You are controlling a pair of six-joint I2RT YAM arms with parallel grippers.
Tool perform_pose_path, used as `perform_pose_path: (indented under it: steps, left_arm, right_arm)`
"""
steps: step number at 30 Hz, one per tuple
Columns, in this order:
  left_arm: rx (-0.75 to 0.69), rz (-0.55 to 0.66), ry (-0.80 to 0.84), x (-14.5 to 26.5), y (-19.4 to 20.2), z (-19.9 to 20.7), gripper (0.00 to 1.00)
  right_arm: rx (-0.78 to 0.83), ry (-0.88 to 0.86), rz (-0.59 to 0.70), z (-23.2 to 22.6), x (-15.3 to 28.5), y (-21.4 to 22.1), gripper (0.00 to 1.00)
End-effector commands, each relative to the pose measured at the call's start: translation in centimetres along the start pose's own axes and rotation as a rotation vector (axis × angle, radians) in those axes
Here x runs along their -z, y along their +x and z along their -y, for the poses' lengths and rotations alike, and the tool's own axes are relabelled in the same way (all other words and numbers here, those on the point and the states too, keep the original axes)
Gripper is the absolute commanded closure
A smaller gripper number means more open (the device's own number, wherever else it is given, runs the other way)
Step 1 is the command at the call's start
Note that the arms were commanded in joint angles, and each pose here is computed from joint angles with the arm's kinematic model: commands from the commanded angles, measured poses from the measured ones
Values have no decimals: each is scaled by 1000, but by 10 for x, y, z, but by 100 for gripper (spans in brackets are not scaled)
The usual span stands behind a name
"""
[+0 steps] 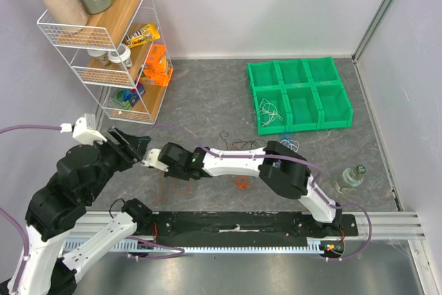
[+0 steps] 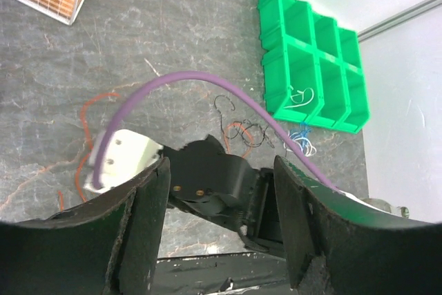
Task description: Untangle the cables
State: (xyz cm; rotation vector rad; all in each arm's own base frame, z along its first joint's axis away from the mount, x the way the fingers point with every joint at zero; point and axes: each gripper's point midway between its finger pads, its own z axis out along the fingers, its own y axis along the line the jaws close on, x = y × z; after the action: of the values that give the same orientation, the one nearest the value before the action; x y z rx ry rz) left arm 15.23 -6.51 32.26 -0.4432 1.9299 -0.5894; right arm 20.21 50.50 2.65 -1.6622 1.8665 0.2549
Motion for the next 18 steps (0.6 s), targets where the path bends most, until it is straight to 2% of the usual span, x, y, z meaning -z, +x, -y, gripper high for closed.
perform_pose_path:
  steps: [1, 4, 10, 13, 18]
  left_arm:
    - [-33, 90, -8, 11, -28, 2, 33]
    - [-42, 121, -16, 14, -38, 4, 33]
    - [-69, 181, -25, 17, -59, 10, 34]
    - [-82, 192, -2, 14, -64, 18, 34]
    - [-113, 171, 29, 3, -61, 31, 34]
  right_arm:
    - [-264, 119, 236, 54, 77, -55, 100]
    - [-438, 121, 326, 80, 113, -60, 100]
    - [-651, 207, 481, 140, 197, -58, 100]
    - [-745, 324, 549, 184, 248, -43, 100]
    - [-838, 506, 557, 241, 308, 1, 100]
